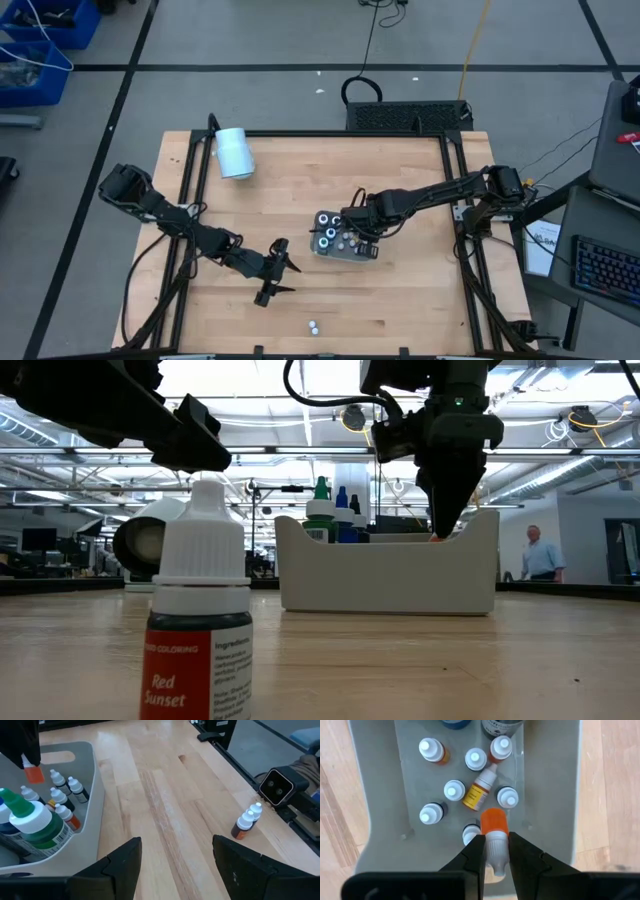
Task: Pick & Place food coloring
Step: Put the small orange food coloring bottle into the bin
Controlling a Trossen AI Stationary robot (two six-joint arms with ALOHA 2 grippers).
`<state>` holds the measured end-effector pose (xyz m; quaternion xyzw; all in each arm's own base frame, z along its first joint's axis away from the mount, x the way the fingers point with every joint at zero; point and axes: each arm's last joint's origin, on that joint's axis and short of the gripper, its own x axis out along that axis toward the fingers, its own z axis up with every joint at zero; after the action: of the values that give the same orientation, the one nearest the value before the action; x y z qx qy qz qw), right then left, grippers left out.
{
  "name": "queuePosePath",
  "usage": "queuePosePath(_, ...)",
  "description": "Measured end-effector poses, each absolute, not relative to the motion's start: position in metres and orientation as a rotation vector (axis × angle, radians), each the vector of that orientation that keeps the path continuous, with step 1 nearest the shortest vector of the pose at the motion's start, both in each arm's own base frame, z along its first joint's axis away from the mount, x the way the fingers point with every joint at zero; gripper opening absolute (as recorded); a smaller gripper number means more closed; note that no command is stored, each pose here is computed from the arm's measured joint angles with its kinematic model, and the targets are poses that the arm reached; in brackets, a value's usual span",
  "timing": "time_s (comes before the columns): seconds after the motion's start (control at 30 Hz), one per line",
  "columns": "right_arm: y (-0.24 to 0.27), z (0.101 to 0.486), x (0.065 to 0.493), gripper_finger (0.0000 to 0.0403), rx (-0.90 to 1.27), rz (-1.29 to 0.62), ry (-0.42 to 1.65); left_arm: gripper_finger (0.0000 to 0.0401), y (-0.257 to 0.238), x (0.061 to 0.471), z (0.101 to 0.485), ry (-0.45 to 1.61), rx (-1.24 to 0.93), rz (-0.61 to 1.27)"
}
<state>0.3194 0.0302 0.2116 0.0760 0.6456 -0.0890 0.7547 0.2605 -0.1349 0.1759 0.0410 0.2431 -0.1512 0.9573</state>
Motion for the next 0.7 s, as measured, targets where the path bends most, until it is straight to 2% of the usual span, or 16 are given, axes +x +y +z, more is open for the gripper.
queuePosePath(0.7,0.031,0.2,0.326,0.0057,0.157,-0.19,1.42,0.0246,-0.135,0.261,0.176,0.489,0.101,-0.302)
